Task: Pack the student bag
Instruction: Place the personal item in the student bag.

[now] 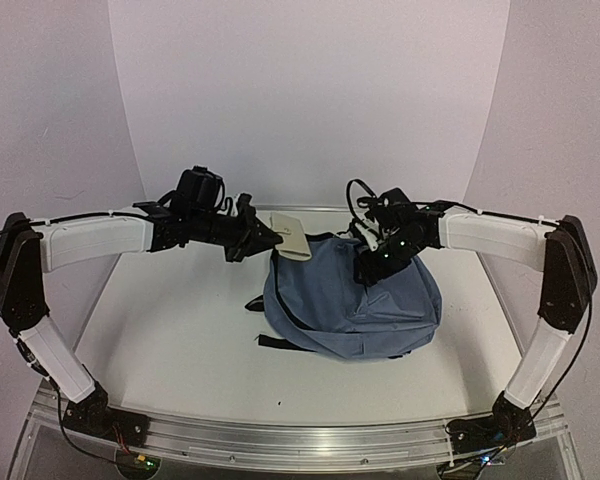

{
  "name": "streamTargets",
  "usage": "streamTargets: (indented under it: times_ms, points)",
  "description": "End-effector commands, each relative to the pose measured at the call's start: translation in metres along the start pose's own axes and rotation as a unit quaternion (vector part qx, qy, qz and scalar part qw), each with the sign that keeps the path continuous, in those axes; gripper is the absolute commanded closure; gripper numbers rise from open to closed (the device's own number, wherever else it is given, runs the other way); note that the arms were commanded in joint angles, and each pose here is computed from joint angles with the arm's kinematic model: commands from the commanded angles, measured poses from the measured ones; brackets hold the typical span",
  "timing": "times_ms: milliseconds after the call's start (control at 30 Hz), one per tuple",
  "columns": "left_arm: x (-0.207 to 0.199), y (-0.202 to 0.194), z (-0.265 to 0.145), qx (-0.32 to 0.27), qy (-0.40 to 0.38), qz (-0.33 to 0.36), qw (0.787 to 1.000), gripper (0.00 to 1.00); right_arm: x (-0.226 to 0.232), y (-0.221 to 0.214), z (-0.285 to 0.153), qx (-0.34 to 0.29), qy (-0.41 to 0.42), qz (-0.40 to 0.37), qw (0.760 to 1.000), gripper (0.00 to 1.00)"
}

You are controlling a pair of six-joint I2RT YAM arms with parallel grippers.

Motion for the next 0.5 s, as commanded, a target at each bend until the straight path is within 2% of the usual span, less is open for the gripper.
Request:
streamTargets:
  times_ms: [0,200,333,467]
  points:
    - [-0.022,-0.003,-0.010,-0.009,-0.020,0.033,0.999,1.00,-0.021,0.021,-0.005,-0.021,-0.020,0.055,0.998,0.65]
    - [-0.012,-0.017,0.007,0.046,-0.022,0.042,0.998,1.00,-0.030,0.038,-0.033,-0.054,0.013,0.074,0.996,0.92]
    - [-0.012,-0.025,0.031,0.104,-0.055,0.058,0.991,1.00,-0.020,0.043,-0.048,-0.064,0.056,0.074,0.994,0.99]
    - [-0.026,-0.035,0.058,0.157,-0.100,0.085,0.979,1.00,-0.012,0.043,-0.052,-0.067,0.089,0.071,0.991,1.00]
Point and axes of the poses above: each gripper's point midway between its finger pads, its own z axis out along the fingers, its own x axis along the line the jaws close on, y = z × x, the point moved 5 cm from there along -z, back along the fingers, and after that the axes turned 6 degrees about -z, right-handed, at the moved point
